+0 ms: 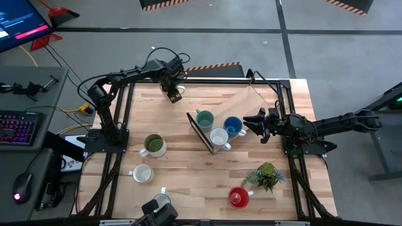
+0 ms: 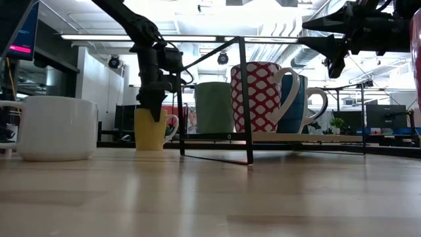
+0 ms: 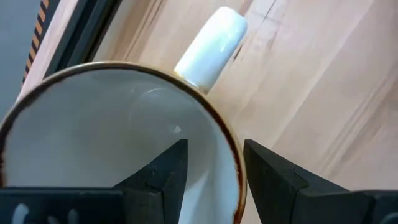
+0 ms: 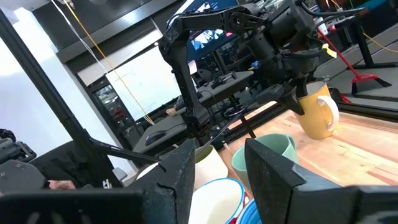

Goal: Place coffee mugs
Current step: Put the yellow mug on the shelf

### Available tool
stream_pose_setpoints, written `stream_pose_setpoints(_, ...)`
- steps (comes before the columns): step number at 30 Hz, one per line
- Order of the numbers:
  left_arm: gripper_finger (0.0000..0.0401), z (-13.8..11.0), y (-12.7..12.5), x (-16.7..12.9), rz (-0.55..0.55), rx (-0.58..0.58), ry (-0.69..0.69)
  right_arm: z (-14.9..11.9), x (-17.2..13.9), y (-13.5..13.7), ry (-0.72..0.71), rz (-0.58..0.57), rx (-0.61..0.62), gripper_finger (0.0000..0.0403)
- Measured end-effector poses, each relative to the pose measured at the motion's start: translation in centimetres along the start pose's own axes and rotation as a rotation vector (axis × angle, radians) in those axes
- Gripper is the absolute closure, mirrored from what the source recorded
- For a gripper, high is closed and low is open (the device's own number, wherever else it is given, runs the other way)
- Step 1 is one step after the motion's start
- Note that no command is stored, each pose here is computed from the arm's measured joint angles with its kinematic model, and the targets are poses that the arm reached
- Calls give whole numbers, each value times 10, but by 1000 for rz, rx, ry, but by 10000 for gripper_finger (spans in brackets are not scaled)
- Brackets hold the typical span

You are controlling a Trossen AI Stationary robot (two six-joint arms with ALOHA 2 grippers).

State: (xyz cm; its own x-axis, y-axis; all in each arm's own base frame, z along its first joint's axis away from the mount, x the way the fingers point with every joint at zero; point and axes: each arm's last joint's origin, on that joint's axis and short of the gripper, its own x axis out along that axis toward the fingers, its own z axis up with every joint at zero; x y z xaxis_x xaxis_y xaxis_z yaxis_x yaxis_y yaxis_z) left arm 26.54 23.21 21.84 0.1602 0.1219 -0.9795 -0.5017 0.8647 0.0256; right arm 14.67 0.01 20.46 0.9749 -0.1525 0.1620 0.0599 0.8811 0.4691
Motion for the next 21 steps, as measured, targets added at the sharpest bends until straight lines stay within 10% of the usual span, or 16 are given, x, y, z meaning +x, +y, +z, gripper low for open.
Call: stream_pose_setpoints(21,306,0,0,0,-1,41,2,-4,0,-2,42,-22,-2,279)
